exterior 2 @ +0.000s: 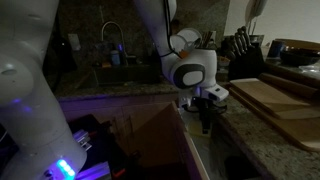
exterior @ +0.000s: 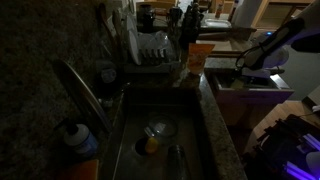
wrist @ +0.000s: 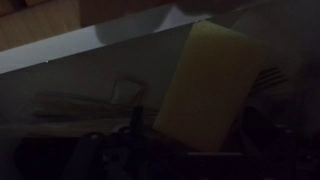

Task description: Pick up the Dish washing sponge from the kitchen drawer and put it on the kitchen unit base

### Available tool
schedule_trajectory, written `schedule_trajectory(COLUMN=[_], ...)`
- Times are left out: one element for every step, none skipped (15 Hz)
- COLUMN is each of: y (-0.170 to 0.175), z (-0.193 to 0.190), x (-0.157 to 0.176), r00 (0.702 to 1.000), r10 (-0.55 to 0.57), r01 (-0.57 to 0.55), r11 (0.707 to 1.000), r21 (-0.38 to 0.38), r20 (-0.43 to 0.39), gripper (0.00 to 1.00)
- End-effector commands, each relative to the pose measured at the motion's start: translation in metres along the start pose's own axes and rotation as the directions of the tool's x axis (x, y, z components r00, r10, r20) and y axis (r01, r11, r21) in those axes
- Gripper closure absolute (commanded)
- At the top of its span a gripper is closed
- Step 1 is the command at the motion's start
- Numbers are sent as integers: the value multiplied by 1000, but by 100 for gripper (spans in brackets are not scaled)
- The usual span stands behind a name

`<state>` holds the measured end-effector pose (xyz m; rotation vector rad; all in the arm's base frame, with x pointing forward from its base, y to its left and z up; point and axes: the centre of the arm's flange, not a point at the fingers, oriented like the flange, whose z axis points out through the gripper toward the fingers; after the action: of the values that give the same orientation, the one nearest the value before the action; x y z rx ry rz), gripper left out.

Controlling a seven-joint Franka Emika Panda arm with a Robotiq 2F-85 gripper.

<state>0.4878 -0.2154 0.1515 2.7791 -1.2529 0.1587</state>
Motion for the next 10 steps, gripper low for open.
schedule_trajectory(y=[-2, -3, -2, -1, -1, 0, 1, 1, 1, 1], z=[-2, -4, -2, 4, 11, 17, 20, 24, 26, 28], x=[1, 2, 4, 7, 11, 14, 15, 16, 17, 18], r00=[1000, 1000, 1000, 1000, 1000, 998, 998, 997, 997, 996], r10=[-2, -3, -1, 2, 12, 26, 26, 26, 25, 22], r01=[2, 3, 0, -2, -11, -24, -23, -22, -20, -17], r11=[1000, 1000, 1000, 1000, 1000, 999, 999, 998, 998, 998], r21=[2, 5, 1, -7, -24, -42, -46, -54, -58, -57], r20=[-3, -7, 13, 24, 28, 48, 62, 73, 72, 84], gripper=[0, 0, 0, 0, 0, 0, 0, 0, 0, 0])
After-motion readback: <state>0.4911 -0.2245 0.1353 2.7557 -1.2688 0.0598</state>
